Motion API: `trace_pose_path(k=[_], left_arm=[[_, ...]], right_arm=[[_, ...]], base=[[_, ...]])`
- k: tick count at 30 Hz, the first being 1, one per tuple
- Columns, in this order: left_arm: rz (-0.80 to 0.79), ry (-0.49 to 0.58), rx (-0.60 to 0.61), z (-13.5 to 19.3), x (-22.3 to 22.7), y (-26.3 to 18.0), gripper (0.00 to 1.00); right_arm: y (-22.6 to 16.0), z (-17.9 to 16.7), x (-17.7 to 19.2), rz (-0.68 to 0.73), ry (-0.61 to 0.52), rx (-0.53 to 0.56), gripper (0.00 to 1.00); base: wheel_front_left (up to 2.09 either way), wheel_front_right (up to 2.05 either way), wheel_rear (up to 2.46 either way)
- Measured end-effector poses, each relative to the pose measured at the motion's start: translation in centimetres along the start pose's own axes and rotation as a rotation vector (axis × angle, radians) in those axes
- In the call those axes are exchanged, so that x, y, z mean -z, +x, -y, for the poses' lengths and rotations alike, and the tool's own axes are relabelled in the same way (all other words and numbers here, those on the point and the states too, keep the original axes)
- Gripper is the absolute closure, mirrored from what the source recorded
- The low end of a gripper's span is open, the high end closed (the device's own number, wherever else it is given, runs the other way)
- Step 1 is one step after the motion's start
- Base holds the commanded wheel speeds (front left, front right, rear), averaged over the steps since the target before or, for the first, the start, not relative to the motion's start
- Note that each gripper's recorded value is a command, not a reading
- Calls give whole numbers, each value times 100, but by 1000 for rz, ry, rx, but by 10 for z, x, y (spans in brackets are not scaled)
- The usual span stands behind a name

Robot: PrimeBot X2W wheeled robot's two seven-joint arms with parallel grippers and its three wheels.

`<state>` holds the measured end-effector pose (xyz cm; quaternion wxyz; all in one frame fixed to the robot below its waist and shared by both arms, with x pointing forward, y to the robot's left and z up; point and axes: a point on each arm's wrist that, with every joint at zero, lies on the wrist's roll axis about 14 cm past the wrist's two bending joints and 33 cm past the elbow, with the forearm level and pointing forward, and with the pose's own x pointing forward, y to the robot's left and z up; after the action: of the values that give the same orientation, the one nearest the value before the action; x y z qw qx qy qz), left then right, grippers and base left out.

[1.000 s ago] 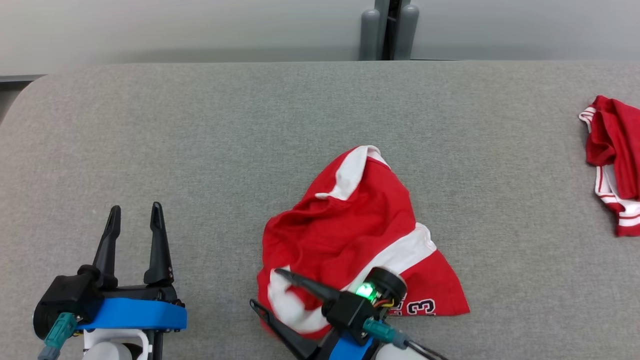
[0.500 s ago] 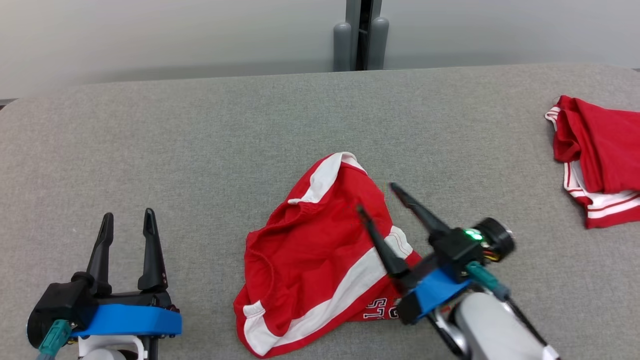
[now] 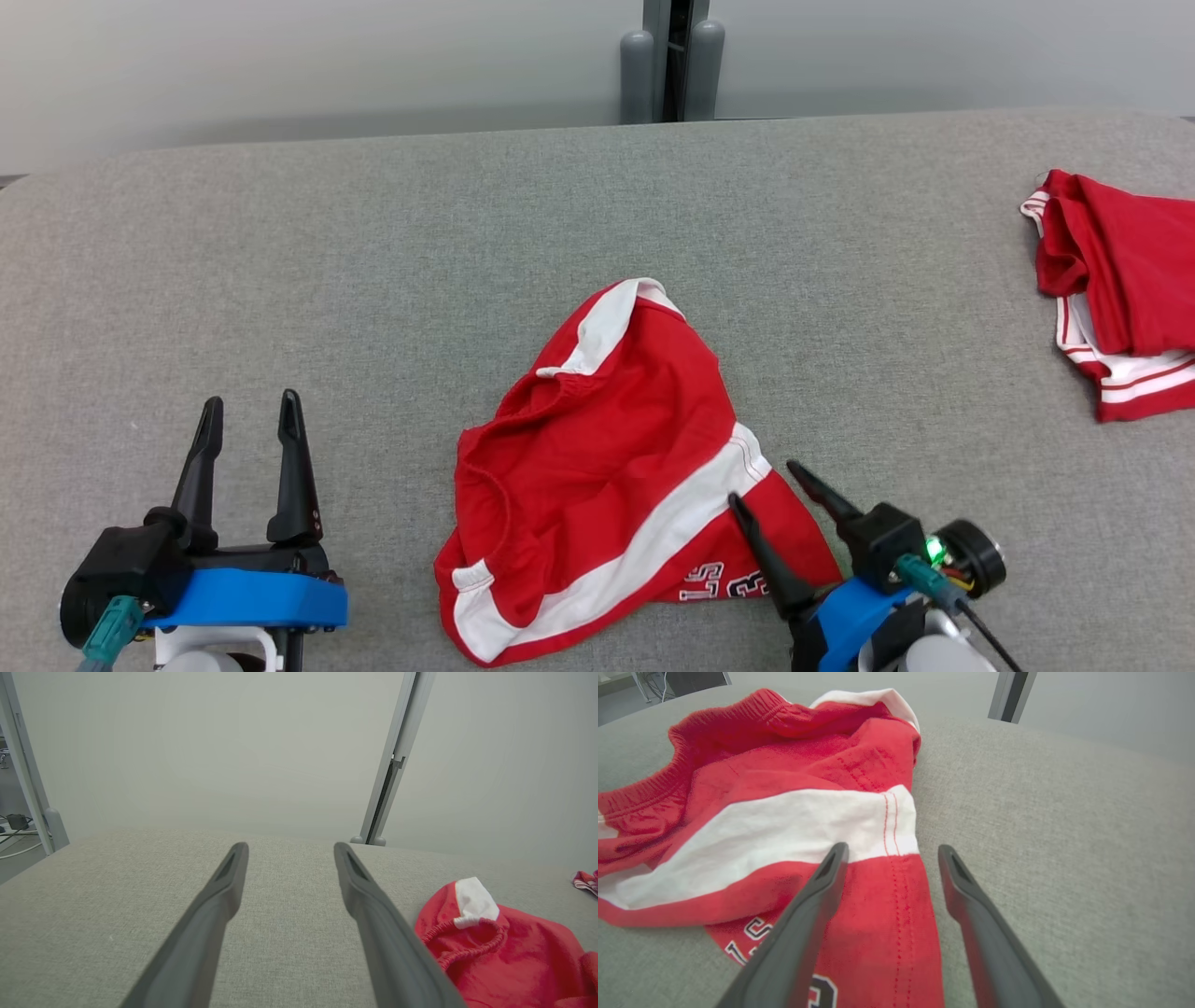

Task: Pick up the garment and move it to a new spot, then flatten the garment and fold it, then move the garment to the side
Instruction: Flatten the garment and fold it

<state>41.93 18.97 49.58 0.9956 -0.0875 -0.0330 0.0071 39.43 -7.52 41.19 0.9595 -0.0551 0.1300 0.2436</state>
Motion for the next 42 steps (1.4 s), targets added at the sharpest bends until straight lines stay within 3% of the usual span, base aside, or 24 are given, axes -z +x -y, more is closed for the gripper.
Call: trace_pose_path(k=[5,6,7,8,12,19,25,26,27,28,31,42], left_arm=[[-6,1,-7,-3,2,-1,0],[-7,2,-8,-3,2,-1,0],[-9,1,-8,-3,3,-1,0],[-10,1,-8,-3,3,-1,0],[-12,0,-9,-3,4,-1,0],[-14,-7,-11,-4,6,3,0],[-11,-16,-7,-2,5,3,0],[-10,-16,-8,-1,4,3,0],[-9,-16,-7,-1,4,3,0],[-9,-16,-7,0,4,3,0],[-11,-19,3,4,5,3,0],[13,-13,58,21,-4,5,0]], right_arm=[[-5,-9,31,-105,26,-20,0],[-6,-10,37,-129,31,-23,32],[-6,-11,40,-141,38,-26,82],[-6,-11,41,-145,38,-27,100],[2,3,27,-92,24,-6,100],[25,61,-29,77,-74,102,100],[25,69,-20,51,-75,124,100],[23,71,-18,46,-66,134,93],[21,72,-16,44,-58,144,20],[18,74,-14,43,-48,156,0],[9,81,-12,52,-16,199,0],[-43,101,-66,291,45,370,0]], base=[[0,0,0],[0,0,0],[0,0,0],[0,0,0],[0,0,0],[0,0,0],[0,0,0],[0,0,0],[0,0,0],[0,0,0],[0,0,0],[0,0,0]])
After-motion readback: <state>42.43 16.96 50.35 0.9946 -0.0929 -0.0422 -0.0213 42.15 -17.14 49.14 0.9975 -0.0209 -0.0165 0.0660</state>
